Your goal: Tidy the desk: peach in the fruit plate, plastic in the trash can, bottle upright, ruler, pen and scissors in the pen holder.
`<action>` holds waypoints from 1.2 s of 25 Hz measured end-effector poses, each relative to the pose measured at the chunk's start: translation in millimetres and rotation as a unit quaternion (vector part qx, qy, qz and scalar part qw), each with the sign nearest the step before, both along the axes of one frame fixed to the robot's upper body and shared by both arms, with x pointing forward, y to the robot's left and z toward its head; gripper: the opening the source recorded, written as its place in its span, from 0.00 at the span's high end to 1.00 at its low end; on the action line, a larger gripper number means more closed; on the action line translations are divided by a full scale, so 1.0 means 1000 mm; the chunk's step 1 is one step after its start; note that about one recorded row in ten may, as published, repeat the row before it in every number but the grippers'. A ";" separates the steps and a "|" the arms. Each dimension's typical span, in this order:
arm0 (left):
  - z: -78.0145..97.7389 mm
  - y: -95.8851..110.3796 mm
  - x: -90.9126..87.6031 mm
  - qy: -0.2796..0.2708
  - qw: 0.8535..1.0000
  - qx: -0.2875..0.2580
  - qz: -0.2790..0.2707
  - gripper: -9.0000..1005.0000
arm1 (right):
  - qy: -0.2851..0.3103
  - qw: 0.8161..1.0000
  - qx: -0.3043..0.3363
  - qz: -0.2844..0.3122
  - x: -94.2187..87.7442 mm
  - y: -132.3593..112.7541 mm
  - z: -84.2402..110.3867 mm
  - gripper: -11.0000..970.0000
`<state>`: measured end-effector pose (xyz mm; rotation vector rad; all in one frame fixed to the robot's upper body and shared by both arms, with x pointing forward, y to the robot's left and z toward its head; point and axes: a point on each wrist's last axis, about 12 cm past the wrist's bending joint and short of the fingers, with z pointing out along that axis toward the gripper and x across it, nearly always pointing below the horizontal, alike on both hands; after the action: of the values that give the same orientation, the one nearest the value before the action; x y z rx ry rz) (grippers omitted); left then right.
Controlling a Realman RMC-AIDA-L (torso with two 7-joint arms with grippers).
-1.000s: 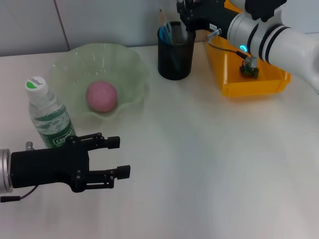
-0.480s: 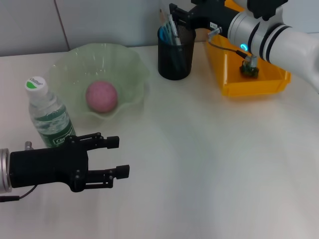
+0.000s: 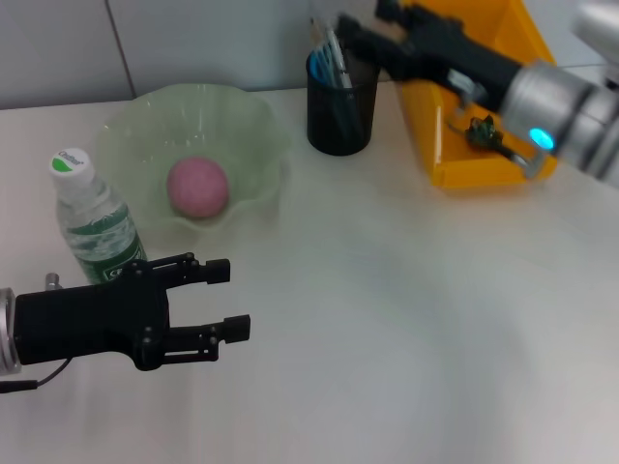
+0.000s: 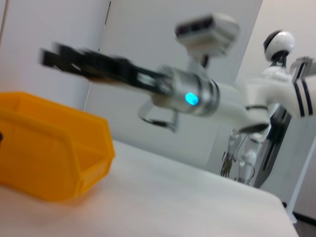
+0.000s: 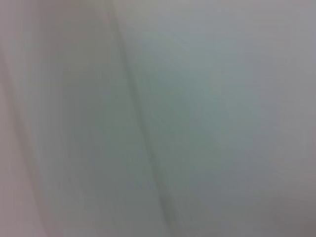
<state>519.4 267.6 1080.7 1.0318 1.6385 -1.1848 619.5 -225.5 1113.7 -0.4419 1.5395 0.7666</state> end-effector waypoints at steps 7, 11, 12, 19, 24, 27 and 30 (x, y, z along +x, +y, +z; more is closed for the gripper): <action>0.000 -0.010 -0.001 -0.001 1.000 -0.031 0.000 0.20 | 0.081 0.977 -0.017 0.196 -0.056 -0.046 0.000 0.25; -0.002 -0.018 0.005 -0.001 1.000 -0.029 0.004 0.20 | 0.132 0.958 -0.067 0.247 -0.065 -0.054 -0.005 0.25; -0.003 -0.020 0.006 -0.002 1.000 -0.026 0.004 0.20 | 0.140 0.953 -0.080 0.257 -0.066 -0.055 -0.006 0.25; -0.006 -0.033 0.014 0.001 1.000 -0.009 -0.002 0.20 | 0.156 0.937 -0.128 0.284 -0.074 -0.059 -0.013 0.25; -0.007 -0.029 0.015 0.008 1.000 0.007 -0.002 0.20 | 0.155 0.930 -0.155 0.293 -0.080 -0.063 -0.018 0.25; -0.007 -0.029 0.015 0.008 1.000 0.007 -0.002 0.20 | 0.152 0.930 -0.158 0.295 -0.080 -0.063 -0.018 0.25; -0.004 -0.019 0.013 0.008 1.000 0.012 -0.001 0.20 | 0.150 0.929 -0.158 0.299 -0.081 -0.062 -0.018 0.25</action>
<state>532.6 248.7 1077.1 1.0417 1.6678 -1.1818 538.4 -287.6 1095.3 -1.1107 1.8474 1.0921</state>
